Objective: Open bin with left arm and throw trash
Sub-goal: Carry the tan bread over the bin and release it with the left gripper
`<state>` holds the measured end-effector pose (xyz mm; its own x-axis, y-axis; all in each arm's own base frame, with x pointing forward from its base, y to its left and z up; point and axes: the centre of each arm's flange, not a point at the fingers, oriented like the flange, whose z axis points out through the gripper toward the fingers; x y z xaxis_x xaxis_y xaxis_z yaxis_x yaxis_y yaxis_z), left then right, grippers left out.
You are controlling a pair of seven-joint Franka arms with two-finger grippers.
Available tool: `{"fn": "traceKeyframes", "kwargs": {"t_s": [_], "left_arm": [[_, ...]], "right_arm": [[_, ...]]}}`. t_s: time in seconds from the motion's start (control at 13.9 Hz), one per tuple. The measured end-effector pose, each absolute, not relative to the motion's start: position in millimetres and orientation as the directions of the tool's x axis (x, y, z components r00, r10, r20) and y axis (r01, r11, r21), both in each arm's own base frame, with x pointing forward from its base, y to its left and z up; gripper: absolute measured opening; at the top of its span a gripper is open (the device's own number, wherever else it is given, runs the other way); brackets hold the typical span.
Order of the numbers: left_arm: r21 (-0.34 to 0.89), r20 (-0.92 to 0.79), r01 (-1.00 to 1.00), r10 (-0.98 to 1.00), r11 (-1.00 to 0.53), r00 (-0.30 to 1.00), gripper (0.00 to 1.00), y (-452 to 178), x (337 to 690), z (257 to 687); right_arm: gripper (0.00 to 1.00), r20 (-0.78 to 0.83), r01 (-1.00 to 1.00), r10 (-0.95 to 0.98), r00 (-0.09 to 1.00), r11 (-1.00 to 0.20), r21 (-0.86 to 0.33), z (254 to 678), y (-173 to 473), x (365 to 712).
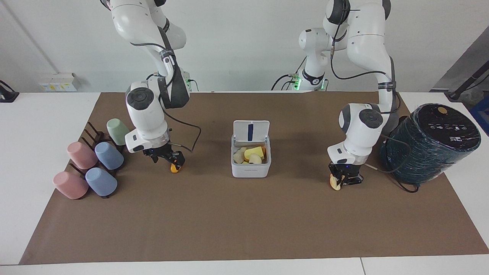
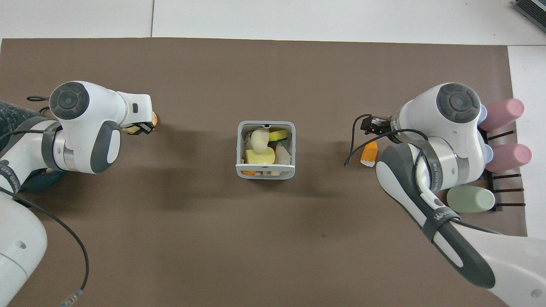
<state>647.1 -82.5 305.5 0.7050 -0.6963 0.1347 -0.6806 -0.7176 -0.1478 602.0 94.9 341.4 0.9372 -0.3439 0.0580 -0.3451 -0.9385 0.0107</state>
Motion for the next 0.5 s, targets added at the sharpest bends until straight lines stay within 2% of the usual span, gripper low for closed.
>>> {"fn": "traceKeyframes", "kwargs": {"t_s": [0.22, 0.5], "left_arm": [[-0.149, 0.151, -0.625, -0.642, -0.767, 0.752, 0.07, -77.6, 656.0, 319.1], [-0.123, 0.171, -0.523, -0.538, -0.843, 0.826, 0.07, -113.7, 675.1, 368.5]], "right_arm": [[1.00, 0.046, -0.353, -0.352, 0.935, -0.935, 0.010, 311.0, 96.7, 583.7], [1.00, 0.046, -0.344, -0.343, 0.938, -0.939, 0.005, 303.1, 102.8, 570.0]]}}
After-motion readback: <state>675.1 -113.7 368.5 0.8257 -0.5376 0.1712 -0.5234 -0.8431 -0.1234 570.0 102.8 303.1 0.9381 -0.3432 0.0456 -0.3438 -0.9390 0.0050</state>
